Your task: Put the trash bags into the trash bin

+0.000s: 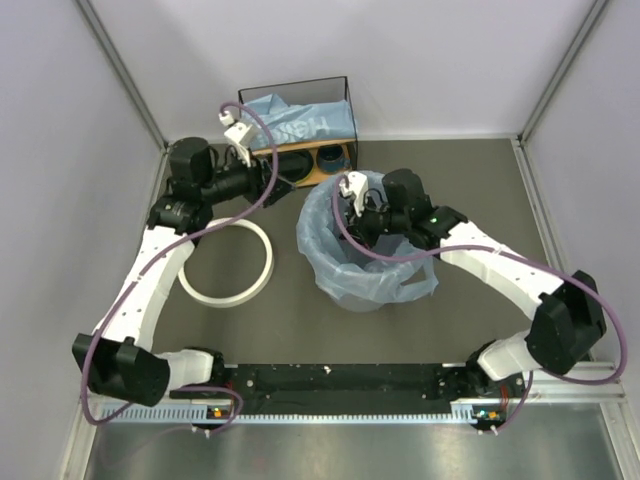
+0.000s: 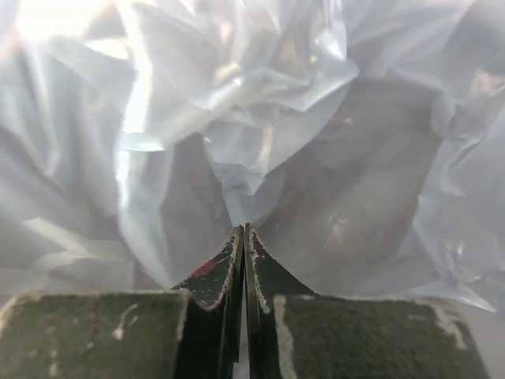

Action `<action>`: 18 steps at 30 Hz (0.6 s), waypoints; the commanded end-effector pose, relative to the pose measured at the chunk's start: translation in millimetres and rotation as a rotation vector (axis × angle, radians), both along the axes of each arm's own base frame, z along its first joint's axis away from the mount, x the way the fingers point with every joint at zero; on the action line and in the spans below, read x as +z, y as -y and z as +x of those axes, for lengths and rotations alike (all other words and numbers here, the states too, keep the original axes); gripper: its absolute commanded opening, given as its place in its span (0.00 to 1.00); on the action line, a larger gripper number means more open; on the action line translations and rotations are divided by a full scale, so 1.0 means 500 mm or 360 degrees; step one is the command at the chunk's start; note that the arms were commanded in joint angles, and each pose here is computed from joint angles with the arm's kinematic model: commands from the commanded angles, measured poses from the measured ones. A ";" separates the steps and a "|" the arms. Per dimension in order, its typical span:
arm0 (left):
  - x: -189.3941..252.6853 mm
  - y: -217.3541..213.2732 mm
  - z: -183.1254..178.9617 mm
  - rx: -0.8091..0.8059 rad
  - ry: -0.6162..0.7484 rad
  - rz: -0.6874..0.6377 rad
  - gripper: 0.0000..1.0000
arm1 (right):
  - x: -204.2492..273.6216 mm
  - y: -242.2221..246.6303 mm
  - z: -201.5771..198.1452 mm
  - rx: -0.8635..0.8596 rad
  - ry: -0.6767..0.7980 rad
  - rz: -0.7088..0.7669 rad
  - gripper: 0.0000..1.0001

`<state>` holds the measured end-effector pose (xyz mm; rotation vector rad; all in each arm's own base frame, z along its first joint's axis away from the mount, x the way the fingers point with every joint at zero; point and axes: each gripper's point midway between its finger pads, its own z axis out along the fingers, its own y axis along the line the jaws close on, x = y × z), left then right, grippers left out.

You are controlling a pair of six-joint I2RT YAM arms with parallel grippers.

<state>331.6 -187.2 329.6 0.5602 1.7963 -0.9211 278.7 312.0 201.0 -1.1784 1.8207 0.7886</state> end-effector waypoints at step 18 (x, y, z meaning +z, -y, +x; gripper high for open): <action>0.027 0.155 -0.145 -0.0586 0.0588 0.0589 0.61 | 0.255 0.201 0.091 -0.0492 0.0158 0.0132 0.56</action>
